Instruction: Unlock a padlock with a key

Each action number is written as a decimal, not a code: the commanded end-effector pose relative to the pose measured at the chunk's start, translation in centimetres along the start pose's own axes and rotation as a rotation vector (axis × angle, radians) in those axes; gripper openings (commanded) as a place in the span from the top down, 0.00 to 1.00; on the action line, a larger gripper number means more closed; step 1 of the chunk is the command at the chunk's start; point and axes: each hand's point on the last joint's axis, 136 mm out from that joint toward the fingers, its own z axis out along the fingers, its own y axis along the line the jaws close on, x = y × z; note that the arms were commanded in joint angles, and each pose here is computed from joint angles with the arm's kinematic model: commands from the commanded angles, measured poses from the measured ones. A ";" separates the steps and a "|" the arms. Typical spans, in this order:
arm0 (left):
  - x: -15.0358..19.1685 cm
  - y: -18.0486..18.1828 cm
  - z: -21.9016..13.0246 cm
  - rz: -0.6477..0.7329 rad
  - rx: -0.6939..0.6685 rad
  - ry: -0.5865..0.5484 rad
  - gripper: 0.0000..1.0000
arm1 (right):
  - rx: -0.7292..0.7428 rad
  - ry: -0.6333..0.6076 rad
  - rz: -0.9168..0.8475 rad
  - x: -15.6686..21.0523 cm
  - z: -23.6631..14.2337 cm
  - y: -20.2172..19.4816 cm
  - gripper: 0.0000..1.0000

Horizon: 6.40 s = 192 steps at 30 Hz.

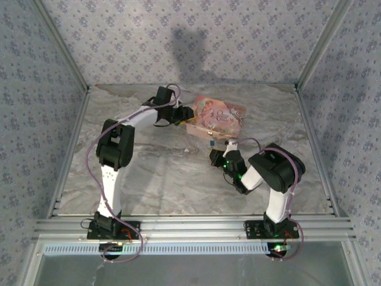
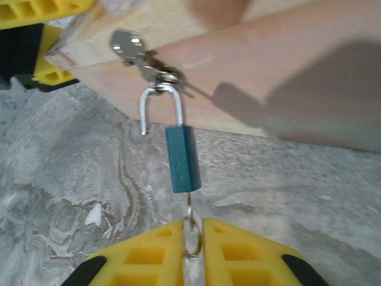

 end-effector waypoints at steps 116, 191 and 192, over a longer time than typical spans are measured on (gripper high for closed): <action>10.1 3.5 -4.0 -0.114 -0.137 0.002 0.56 | -0.350 0.080 0.113 -4.2 3.7 0.5 1.00; 8.7 1.4 -11.7 -0.079 -0.126 -0.200 0.16 | -0.027 0.081 0.282 -9.1 -1.5 -4.0 1.00; 8.3 1.5 -12.6 -0.070 -0.137 -0.229 0.14 | -0.019 0.094 0.242 -9.3 -2.0 -3.6 1.00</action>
